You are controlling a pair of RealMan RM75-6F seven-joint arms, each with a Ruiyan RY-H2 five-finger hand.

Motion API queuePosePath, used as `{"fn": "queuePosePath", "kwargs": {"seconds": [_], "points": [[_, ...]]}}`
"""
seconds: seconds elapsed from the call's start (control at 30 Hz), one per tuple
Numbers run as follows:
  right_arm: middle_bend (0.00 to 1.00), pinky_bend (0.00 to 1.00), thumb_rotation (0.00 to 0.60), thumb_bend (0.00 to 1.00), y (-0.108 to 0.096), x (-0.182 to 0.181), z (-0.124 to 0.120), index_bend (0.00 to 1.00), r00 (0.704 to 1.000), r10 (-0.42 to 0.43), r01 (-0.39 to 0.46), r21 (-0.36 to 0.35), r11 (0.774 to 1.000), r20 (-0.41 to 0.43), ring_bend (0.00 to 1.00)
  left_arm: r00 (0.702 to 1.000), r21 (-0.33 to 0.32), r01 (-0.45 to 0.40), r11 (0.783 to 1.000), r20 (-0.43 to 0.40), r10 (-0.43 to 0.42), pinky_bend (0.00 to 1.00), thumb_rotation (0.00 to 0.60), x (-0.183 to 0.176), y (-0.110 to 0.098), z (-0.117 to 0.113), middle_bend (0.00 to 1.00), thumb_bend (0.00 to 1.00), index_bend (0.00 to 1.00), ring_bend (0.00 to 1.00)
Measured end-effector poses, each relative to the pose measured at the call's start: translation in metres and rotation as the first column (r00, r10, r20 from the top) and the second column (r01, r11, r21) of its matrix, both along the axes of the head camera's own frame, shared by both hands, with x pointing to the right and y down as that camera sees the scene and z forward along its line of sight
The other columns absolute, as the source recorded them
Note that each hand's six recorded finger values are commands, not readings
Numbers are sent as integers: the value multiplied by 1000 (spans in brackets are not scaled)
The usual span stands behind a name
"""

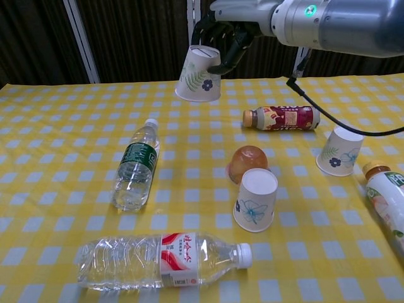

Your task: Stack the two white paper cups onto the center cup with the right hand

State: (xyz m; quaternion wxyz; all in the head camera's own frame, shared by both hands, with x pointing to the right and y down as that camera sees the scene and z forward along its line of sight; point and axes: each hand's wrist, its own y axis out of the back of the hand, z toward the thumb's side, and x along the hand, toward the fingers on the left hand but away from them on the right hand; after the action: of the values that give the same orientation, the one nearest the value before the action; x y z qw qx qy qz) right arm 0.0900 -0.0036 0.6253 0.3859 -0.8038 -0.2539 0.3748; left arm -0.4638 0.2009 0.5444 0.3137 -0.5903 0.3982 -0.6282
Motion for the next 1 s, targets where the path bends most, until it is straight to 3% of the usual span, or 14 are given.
{"fn": "queuePosePath", "kwargs": {"seconds": [0.27, 0.4, 0.67, 1.0], "points": [[538, 417, 600, 326, 60, 48, -29, 447, 992, -106, 101, -78, 992, -71, 461, 1000, -11, -20, 1000, -7, 20, 0, 600, 6, 3, 1, 0, 0, 0, 0], [538, 402, 600, 326, 83, 63, -33, 451, 980, -164, 157, -72, 985, -116, 461, 1000, -14, -26, 1000, -9, 26, 0, 600, 7, 4, 2, 0, 0, 0, 0], [538, 402, 600, 326, 116, 81, -40, 458, 955, -246, 246, -18, 969, -167, 461, 999, -18, -37, 999, -16, 36, 0, 600, 10, 6, 1, 0, 0, 0, 0], [532, 402, 600, 323, 134, 86, -33, 457, 954, -256, 253, -43, 967, -153, 461, 999, -22, -41, 999, -20, 41, 0, 600, 11, 8, 1, 0, 0, 0, 0]]}}
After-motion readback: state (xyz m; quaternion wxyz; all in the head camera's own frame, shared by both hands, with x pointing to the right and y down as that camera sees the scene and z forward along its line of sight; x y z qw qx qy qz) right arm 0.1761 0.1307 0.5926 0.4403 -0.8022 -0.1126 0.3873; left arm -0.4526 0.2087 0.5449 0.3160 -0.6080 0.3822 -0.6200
